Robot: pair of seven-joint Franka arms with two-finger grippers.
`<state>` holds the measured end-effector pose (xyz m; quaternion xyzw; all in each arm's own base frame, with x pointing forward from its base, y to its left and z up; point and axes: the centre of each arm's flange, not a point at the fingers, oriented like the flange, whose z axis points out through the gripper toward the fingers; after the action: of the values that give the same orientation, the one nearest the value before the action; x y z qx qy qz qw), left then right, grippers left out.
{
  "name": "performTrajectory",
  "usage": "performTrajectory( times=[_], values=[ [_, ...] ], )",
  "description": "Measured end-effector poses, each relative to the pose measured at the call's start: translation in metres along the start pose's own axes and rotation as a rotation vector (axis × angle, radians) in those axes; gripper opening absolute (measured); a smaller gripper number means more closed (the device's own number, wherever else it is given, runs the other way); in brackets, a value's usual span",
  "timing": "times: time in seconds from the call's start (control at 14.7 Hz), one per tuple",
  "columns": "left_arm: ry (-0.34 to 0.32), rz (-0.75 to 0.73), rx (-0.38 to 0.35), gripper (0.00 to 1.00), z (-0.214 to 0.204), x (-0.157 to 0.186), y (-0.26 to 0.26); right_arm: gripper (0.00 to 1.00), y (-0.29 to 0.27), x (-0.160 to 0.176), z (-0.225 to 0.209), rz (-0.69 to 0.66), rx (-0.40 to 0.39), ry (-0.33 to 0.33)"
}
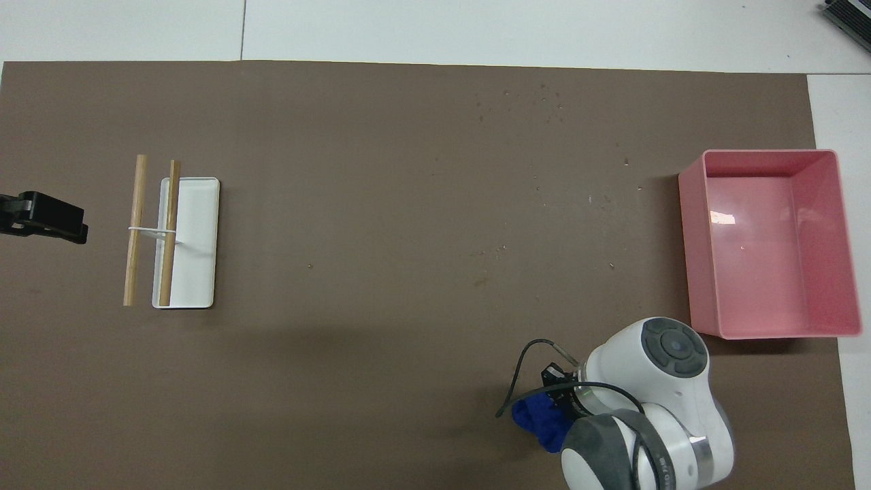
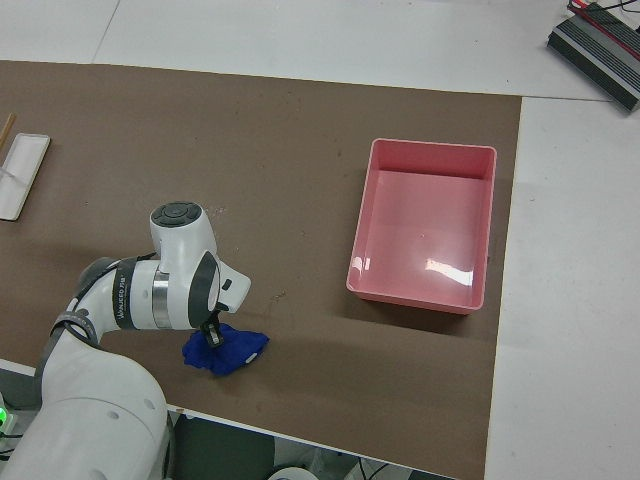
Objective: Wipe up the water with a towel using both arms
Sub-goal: 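Move the blue cloth with the right gripper into the pink bin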
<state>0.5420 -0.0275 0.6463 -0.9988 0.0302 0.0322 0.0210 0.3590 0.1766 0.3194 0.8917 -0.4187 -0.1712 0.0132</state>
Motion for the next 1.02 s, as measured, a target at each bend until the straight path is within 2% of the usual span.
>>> performTrajectory(
  times=[0.27,0.48,0.61,0.88,1.02],
  values=[
    [0.005,0.000,0.000,1.00,0.000,0.001,0.000,0.14,-0.023,-0.008,0.001,-0.044,0.118,0.074],
    [0.002,0.000,0.000,1.00,0.001,0.001,0.000,0.14,-0.033,0.004,-0.002,-0.068,0.175,0.103],
    [0.001,0.000,0.000,1.00,0.002,0.001,0.000,0.14,-0.033,0.029,-0.013,-0.081,0.199,0.110],
    [0.001,-0.001,-0.001,1.00,0.002,0.001,0.000,0.14,-0.006,0.108,-0.032,-0.115,0.235,0.123],
    [0.002,0.000,-0.023,1.00,0.002,0.001,0.001,0.14,0.001,0.128,-0.044,-0.117,0.249,0.126]
  ],
)
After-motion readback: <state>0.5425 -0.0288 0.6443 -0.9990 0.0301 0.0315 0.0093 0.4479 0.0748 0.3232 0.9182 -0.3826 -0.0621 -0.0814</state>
